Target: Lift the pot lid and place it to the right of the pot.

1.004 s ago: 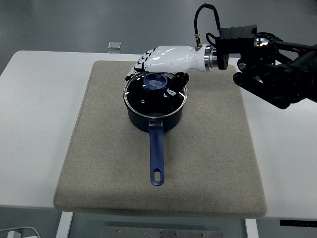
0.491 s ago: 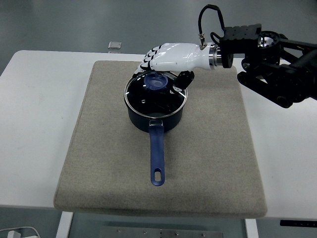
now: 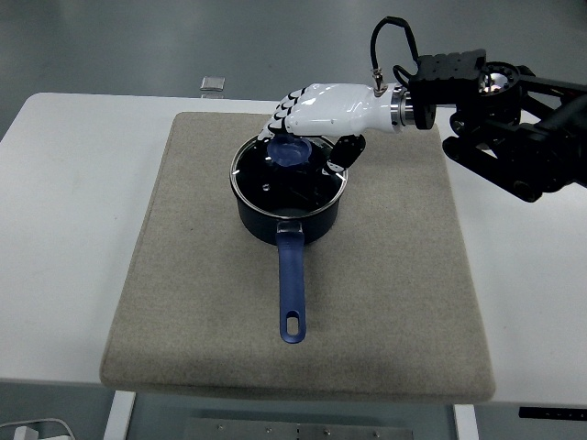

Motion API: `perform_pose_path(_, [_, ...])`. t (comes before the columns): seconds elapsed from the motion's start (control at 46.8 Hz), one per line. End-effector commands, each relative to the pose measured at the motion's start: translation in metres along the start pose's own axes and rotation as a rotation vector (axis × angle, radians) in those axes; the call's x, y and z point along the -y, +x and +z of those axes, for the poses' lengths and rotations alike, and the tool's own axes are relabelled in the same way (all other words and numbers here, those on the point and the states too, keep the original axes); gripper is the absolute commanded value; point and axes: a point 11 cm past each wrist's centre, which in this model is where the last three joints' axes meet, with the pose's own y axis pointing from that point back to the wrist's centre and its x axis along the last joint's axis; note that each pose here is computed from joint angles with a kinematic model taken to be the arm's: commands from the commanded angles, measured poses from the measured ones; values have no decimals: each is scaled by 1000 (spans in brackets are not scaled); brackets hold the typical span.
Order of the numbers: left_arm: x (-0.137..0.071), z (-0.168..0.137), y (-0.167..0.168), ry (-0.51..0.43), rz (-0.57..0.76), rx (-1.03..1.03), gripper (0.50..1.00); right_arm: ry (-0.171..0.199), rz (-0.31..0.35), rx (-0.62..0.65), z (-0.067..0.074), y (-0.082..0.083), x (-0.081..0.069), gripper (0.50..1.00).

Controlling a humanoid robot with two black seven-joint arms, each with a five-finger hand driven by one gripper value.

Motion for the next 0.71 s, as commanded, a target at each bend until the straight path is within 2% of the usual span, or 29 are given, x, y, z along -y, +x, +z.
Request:
perform_pose_path(0.0, [0,0,0,0,0,1,1000,-2,2,-6,1,1,0,903])
perform_pose_path(0.534, [0,0,0,0,0,1,1000,-15,3,-10,5,2,-2,903])
perform_pose_path(0.684, [0,0,0,0,0,1,1000,-25,8,-25,8,10,-4,903])
